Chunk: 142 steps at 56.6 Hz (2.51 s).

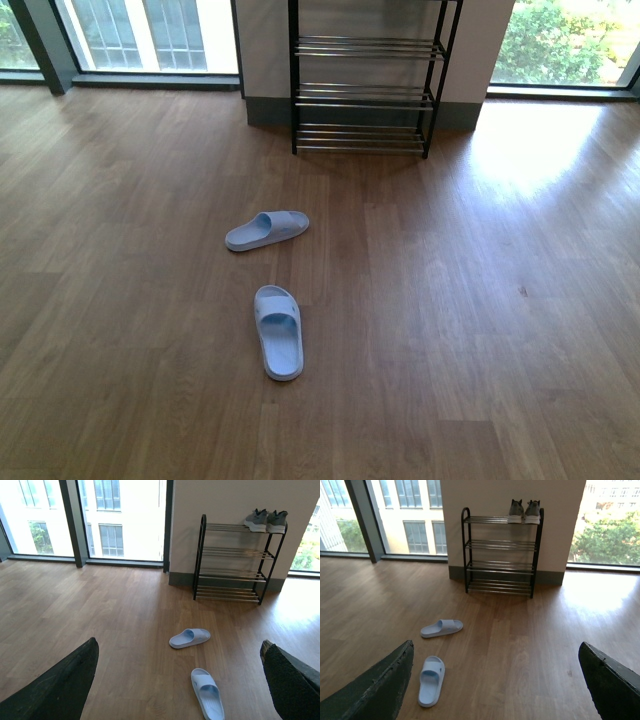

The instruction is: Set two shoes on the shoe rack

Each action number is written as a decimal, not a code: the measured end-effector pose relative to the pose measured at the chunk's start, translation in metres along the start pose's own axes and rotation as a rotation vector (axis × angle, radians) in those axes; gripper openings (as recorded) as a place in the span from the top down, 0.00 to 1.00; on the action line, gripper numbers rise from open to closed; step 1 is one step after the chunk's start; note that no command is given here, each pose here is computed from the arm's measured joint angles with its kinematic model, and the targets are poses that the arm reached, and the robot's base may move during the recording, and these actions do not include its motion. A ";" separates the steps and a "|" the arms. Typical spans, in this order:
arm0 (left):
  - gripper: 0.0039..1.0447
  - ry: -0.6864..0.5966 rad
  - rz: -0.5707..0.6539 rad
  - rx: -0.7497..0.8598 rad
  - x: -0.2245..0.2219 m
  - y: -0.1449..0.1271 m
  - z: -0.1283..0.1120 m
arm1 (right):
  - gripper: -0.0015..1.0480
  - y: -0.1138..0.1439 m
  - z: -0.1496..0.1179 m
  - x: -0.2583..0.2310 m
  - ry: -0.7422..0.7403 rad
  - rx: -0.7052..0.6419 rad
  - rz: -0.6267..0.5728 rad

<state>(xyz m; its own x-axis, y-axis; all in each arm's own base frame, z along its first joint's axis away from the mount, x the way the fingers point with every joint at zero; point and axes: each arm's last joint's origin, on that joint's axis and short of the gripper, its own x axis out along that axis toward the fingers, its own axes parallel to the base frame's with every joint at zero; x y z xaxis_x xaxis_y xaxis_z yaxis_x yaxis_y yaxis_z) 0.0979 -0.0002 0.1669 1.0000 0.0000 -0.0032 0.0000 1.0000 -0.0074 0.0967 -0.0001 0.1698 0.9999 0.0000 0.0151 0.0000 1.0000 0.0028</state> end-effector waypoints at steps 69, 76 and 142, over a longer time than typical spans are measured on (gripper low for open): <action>0.09 0.000 0.000 0.000 0.000 0.000 0.000 | 0.09 0.000 0.000 0.000 0.000 0.000 -0.001; 0.09 0.000 0.000 0.000 0.000 0.000 0.000 | 0.09 0.000 0.000 0.000 0.000 0.000 -0.001; 0.09 0.000 0.000 0.000 0.000 0.000 0.000 | 0.09 0.000 0.000 0.000 0.000 0.000 -0.001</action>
<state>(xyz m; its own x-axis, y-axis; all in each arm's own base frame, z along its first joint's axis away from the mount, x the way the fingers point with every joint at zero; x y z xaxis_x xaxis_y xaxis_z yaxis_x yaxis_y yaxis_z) 0.0979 -0.0002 0.1669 1.0000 -0.0004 -0.0029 0.0004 1.0000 -0.0074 0.0967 -0.0001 0.1698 0.9999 -0.0008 0.0151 0.0007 1.0000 0.0029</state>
